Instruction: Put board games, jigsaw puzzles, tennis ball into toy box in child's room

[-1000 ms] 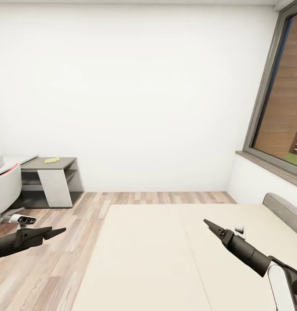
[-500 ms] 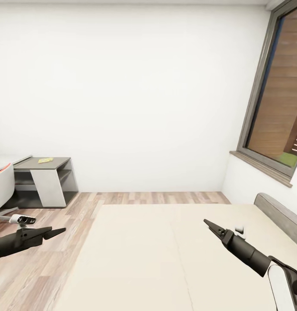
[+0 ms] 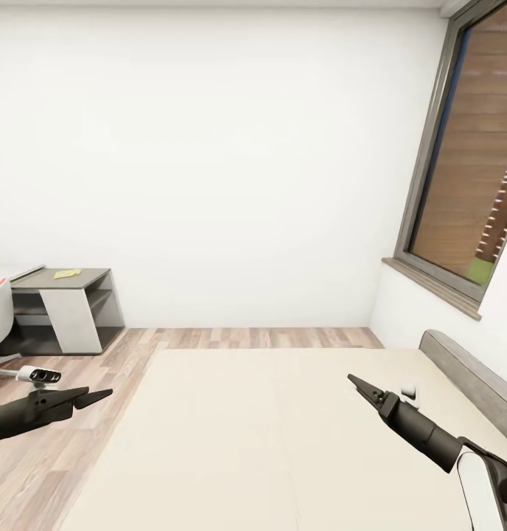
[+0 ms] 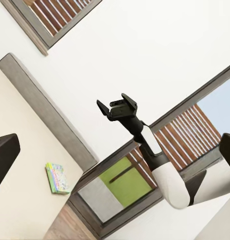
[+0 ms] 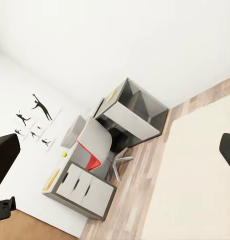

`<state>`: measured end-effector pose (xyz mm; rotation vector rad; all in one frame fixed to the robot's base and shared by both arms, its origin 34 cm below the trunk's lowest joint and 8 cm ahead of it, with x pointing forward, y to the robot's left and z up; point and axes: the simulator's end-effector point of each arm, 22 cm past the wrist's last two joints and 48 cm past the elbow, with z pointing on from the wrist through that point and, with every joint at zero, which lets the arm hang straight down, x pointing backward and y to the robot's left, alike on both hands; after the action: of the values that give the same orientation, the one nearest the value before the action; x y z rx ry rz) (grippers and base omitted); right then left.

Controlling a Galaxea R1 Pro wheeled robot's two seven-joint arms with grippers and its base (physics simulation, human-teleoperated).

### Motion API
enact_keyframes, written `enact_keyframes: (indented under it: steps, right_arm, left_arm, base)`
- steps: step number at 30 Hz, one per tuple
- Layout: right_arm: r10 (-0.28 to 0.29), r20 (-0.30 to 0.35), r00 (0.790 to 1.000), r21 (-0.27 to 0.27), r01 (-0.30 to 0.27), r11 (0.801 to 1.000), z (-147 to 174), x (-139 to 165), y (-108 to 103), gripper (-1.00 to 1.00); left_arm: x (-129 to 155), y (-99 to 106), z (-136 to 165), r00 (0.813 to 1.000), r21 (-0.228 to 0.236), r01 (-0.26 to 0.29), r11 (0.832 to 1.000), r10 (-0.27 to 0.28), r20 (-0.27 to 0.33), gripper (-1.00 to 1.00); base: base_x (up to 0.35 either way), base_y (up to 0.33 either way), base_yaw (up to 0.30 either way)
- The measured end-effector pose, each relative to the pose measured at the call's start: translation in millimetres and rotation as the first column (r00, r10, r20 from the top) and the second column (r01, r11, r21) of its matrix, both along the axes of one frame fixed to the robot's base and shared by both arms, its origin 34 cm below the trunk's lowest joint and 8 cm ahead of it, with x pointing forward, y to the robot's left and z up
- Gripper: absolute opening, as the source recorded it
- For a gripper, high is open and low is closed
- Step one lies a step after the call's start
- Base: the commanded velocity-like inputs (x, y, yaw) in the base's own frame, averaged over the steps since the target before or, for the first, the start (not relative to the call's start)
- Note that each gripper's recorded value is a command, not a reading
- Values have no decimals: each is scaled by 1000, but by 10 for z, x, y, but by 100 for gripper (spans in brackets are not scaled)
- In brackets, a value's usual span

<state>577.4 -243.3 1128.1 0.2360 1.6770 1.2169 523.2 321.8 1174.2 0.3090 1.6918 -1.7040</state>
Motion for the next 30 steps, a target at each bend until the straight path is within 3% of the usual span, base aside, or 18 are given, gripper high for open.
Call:
enact_keyframes:
  steps: [30]
  right_arm:
    - [0,0,1000,0,0,1000,-1,0,0,100]
  left_arm:
    - [0,2,0,1000,0,0,1000,0,0,100]
  base:
    - [0,-291,0]
